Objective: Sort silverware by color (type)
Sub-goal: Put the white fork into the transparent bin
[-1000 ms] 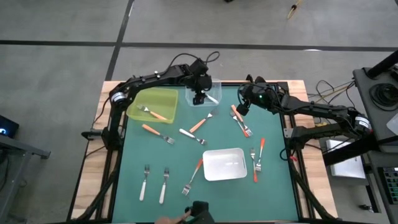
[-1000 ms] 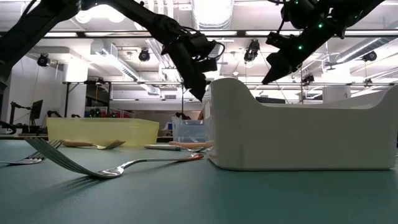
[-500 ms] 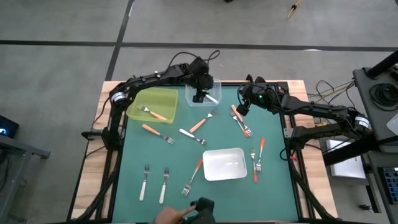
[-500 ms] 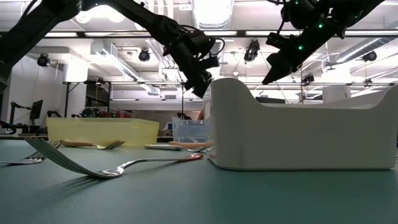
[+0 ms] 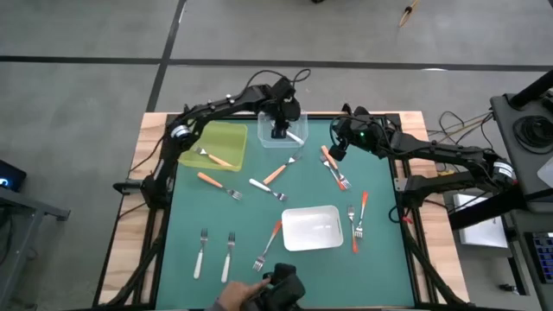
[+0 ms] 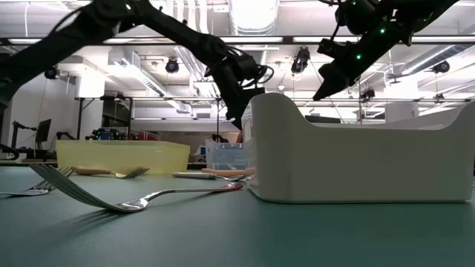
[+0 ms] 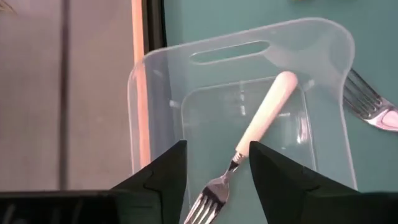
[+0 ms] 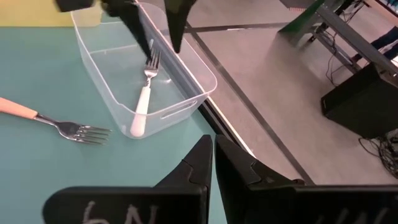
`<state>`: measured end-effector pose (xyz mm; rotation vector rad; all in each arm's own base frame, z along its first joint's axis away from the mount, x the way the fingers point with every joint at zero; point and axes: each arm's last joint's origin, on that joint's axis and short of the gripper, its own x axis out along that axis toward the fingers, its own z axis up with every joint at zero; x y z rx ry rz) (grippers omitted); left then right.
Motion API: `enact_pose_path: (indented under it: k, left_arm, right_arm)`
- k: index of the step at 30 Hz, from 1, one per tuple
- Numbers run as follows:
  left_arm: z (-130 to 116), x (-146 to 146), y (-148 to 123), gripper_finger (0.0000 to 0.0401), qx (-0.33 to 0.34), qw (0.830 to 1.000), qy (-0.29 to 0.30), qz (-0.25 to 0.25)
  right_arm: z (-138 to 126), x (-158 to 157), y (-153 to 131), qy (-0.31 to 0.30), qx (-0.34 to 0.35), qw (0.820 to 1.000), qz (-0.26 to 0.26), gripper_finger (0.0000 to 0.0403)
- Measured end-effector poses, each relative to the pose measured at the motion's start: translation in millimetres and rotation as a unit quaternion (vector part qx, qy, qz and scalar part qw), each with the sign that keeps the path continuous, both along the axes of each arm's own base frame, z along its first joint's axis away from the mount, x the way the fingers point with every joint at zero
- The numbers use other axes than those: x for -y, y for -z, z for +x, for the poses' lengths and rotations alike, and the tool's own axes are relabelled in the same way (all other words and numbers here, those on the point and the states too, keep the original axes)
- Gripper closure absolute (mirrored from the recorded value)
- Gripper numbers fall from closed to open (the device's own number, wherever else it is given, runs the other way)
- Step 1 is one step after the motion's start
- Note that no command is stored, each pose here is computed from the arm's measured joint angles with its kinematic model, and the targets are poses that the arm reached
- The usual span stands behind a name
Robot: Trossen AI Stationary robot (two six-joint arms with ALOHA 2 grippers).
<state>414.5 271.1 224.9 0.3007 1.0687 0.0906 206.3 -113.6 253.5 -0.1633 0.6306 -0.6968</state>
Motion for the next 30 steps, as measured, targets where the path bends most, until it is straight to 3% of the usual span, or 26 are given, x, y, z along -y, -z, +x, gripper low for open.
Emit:
enact_pose_path:
  k: [9, 19, 30]
  left_arm:
    - [11.4, -12.1, 19.4, 0.0262, -0.066, 0.994, 0.032, -0.079]
    - [9.1, -10.9, 47.7, 0.0264, -0.094, 0.991, 0.04, -0.092]
    - [13.5, -14.0, 49.6, 0.0264, -0.071, 0.994, 0.044, -0.072]
  right_arm:
    - [-0.1, 0.0, 0.1, -0.003, -0.005, 1.0, -0.004, 0.0392]
    - [-0.1, -0.1, 0.3, -0.004, -0.006, 1.0, -0.004, 0.0392]
    - [0.0, 0.0, 0.0, -0.004, -0.005, 1.0, -0.004, 0.0392]
